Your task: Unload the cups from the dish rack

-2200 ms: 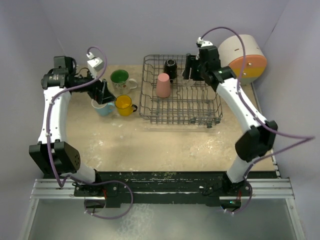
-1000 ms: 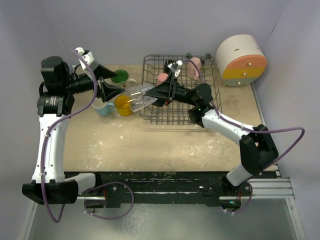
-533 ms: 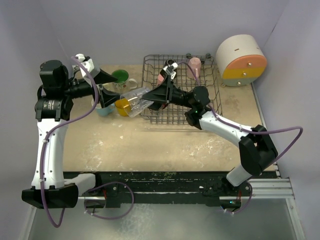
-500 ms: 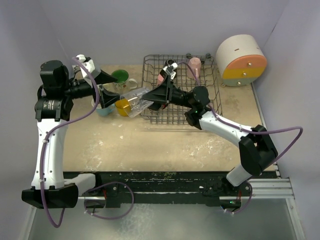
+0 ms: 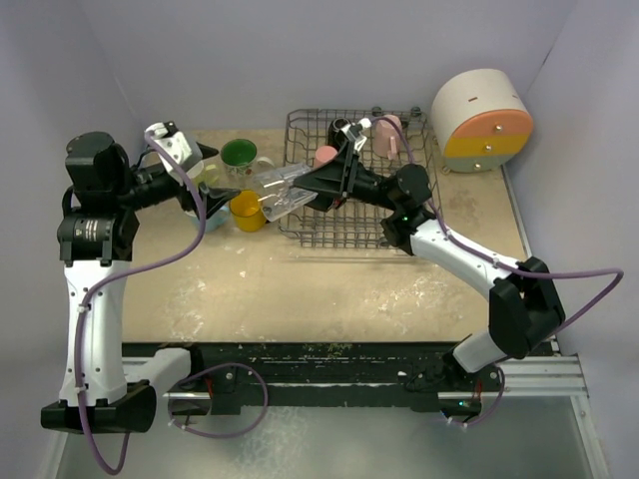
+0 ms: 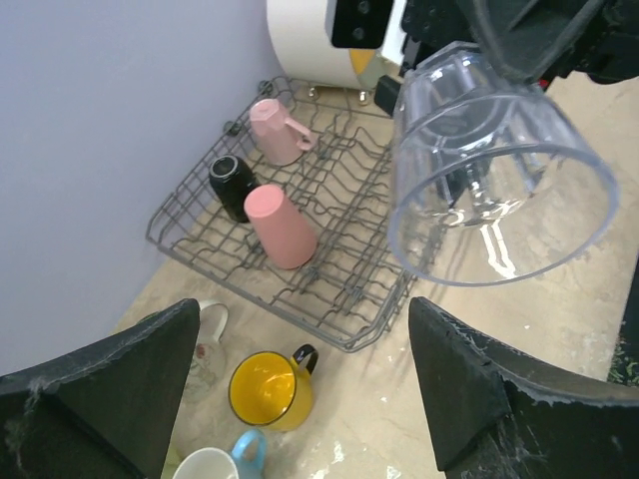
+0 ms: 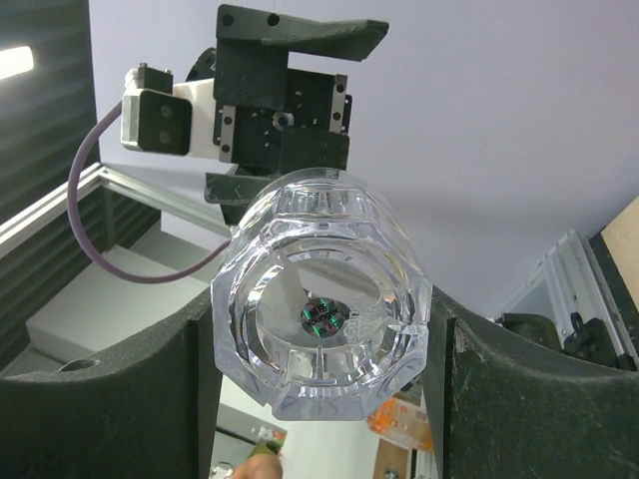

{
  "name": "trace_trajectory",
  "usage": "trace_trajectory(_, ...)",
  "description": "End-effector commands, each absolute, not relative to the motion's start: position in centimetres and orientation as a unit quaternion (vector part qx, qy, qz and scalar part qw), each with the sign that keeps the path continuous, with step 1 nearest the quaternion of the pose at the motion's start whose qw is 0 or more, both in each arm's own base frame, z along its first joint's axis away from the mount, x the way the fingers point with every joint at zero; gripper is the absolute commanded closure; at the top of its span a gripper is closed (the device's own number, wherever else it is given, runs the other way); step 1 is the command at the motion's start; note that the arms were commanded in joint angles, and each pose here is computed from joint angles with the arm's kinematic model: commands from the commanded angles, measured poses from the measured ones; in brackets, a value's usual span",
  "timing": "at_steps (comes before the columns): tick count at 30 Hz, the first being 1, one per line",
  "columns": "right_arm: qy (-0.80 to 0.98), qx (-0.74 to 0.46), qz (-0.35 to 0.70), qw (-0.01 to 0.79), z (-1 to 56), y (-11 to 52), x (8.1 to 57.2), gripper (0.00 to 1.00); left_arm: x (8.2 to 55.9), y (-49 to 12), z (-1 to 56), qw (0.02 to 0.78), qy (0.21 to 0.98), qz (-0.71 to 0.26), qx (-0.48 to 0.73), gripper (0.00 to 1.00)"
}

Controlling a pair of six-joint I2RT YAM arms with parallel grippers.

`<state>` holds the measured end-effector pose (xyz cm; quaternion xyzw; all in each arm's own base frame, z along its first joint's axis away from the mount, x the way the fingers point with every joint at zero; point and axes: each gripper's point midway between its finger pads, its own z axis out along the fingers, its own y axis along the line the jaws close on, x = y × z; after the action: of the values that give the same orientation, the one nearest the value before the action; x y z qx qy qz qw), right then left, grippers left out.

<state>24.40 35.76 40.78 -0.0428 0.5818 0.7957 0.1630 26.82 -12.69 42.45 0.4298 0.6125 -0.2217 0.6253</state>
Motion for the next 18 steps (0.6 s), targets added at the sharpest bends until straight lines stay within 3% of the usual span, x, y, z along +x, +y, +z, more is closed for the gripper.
trace_trajectory(1,0.542,-0.062,0.808,0.223,44.6,35.2,24.2,1.00,25.4,-14.2,43.3,0.616,0.588,-0.277,0.445,0.12)
trace_trajectory(10,0.515,-0.061,0.833,0.191,45.8,37.3,22.9,1.00,25.8,-15.2,44.0,0.608,0.578,-0.330,0.432,0.24)
trace_trajectory(18,0.492,-0.054,0.854,0.158,46.0,39.0,21.8,1.00,25.7,-15.4,43.5,0.601,0.578,-0.341,0.434,0.61)
